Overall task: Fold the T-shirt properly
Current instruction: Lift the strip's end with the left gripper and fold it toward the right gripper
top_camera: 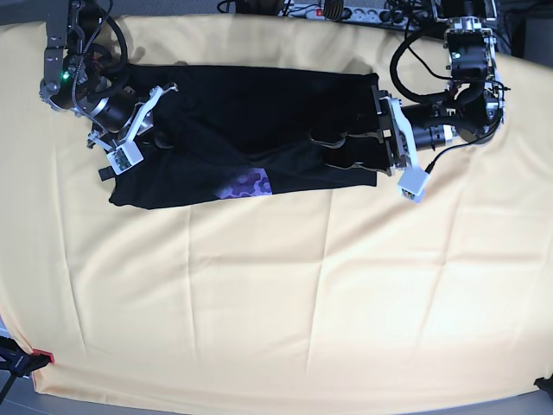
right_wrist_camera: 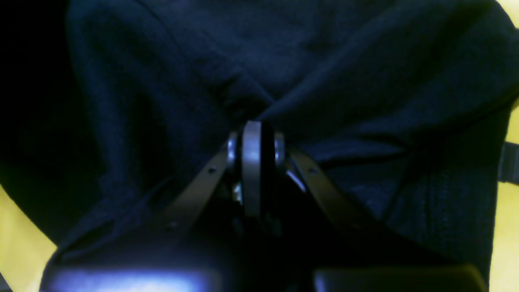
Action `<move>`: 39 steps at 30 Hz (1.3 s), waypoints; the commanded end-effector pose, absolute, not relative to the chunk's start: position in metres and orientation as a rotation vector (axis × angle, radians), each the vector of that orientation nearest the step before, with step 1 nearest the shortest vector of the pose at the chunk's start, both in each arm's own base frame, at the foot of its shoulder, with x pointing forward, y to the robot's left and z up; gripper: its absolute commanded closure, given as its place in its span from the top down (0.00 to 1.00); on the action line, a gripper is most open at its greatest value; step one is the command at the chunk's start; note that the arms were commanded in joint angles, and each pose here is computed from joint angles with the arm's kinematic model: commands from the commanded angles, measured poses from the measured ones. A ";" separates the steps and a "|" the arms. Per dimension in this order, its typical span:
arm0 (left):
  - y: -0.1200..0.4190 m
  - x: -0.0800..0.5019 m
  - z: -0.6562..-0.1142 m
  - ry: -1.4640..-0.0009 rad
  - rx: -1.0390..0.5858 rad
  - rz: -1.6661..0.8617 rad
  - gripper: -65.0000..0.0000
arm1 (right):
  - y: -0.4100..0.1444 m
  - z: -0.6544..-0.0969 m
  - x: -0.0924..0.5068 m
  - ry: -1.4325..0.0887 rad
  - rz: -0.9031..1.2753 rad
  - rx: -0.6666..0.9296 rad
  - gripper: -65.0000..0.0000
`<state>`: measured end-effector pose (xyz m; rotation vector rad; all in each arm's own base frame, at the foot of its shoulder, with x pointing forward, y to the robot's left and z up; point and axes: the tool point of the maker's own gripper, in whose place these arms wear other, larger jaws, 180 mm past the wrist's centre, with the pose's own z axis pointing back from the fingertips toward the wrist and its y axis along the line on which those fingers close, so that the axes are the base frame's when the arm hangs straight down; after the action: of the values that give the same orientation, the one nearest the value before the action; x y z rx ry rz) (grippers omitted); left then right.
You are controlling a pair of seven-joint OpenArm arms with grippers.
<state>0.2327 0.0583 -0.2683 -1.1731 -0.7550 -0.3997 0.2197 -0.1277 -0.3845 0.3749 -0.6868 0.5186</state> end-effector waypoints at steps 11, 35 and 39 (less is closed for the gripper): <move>0.095 0.247 -0.259 -0.942 -1.011 -0.469 0.00 | -0.119 -0.368 0.231 -0.734 0.510 0.433 0.11; 0.091 0.250 -0.336 -0.757 -0.691 -0.442 0.00 | -0.228 -0.315 0.224 -0.855 0.103 0.302 0.68; 0.090 0.250 -0.336 -0.757 -0.692 -0.442 0.00 | -0.238 -0.343 0.217 -0.801 0.020 0.364 0.68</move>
<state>0.2426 0.0914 -0.3484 -0.6800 -0.7092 -0.4354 0.2112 -0.2356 -0.3546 0.3674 -0.7597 0.0063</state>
